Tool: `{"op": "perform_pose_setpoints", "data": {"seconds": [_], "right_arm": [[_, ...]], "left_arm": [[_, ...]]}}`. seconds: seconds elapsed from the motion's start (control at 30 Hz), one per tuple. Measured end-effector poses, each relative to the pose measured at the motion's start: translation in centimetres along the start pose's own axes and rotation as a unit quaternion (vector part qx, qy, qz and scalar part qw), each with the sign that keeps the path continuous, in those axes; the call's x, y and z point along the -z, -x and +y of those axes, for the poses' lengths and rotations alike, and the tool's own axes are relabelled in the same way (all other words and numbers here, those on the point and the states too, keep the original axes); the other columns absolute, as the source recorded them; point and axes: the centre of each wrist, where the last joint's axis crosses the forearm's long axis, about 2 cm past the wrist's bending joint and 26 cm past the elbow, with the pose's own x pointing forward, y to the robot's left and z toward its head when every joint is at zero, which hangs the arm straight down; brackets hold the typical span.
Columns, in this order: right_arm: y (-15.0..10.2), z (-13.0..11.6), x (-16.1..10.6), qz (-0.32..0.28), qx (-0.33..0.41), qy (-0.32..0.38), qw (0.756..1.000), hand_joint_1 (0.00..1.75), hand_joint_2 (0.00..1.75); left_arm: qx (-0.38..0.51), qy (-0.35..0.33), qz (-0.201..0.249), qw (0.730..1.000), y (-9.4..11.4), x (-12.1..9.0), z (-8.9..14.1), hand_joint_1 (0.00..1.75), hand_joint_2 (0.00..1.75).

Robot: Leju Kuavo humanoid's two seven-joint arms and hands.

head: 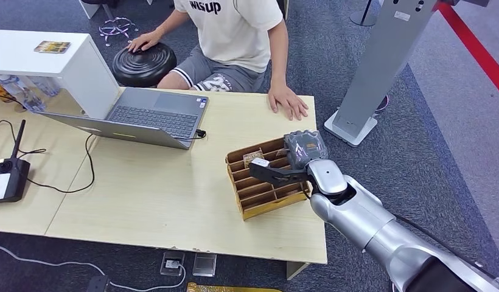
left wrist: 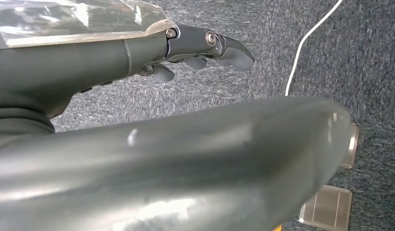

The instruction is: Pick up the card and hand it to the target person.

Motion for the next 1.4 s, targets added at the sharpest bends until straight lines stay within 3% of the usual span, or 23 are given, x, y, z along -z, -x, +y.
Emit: {"op": "perform_pose_setpoints", "data": {"seconds": [0.57, 0.73, 1.13, 1.27, 1.4], "right_arm": [[-0.3, -0.5, 0.2, 0.000, 0.013, 0.001, 1.000, 1.59, 1.75], [-0.2, -3.0, 0.5, 0.014, 0.028, 0.023, 0.999, 1.59, 1.75], [-1.1, -11.9, -0.6, 0.003, 0.053, 0.091, 0.994, 1.59, 1.75], [-1.6, -13.2, -1.4, -0.013, 0.058, 0.107, 0.993, 1.59, 1.75], [-1.8, -12.8, -2.0, -0.039, 0.053, 0.148, 0.987, 1.59, 1.75]], "left_arm": [[-0.004, -0.005, -0.007, 1.000, 0.0, 0.0, 0.2, 0.00, 0.00], [-0.009, -0.008, -0.005, 1.000, 0.0, 0.1, 0.4, 0.00, 0.00], [-0.016, -0.013, 0.007, 1.000, 0.1, 0.1, 0.6, 0.00, 0.00], [-0.015, -0.012, 0.008, 1.000, 0.1, 0.1, 0.6, 0.00, 0.00], [-0.014, -0.009, 0.007, 1.000, 0.1, 0.1, 0.5, 0.00, 0.00]]}}
